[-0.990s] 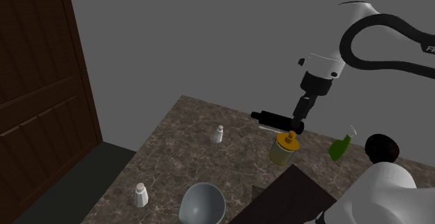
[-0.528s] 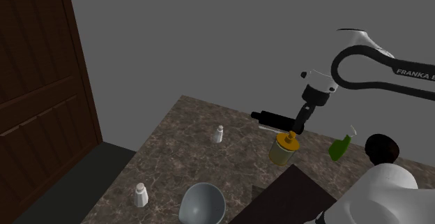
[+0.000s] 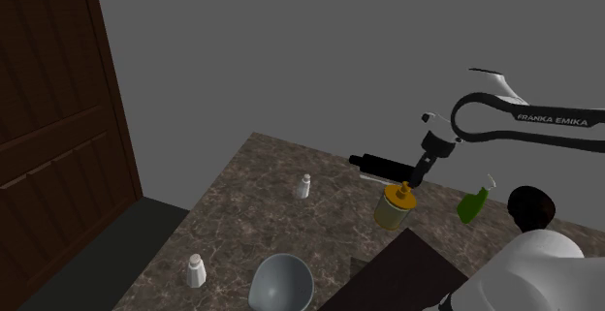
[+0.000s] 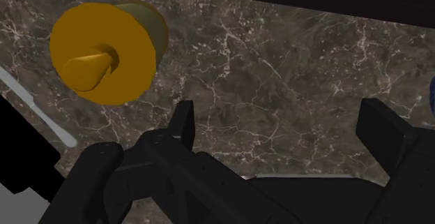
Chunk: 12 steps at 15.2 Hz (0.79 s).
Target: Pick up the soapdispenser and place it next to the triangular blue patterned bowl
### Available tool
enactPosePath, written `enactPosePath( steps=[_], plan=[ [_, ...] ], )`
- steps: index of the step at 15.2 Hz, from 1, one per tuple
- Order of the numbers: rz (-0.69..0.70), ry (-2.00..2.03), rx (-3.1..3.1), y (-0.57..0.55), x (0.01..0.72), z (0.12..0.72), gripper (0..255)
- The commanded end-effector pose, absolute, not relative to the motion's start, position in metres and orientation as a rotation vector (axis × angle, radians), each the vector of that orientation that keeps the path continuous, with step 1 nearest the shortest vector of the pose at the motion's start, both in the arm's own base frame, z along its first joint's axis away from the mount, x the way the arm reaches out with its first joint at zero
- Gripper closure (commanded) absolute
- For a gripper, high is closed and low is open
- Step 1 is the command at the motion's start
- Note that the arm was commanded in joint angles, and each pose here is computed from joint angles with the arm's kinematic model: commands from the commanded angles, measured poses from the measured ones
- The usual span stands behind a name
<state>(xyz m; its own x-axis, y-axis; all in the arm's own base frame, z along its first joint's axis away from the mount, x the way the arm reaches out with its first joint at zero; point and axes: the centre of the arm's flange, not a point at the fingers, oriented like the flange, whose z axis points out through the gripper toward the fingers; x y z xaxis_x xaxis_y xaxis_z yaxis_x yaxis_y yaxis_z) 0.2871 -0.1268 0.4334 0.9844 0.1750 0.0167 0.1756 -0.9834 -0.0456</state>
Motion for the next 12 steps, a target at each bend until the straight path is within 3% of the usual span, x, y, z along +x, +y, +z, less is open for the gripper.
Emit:
enactPosePath(
  steps=[1, 12],
  plan=[
    [-0.045, -0.277, -3.086, -0.149, 0.288, 0.415, 0],
    [-0.175, -0.291, -3.096, -0.262, 0.298, 0.327, 0]
  ],
)
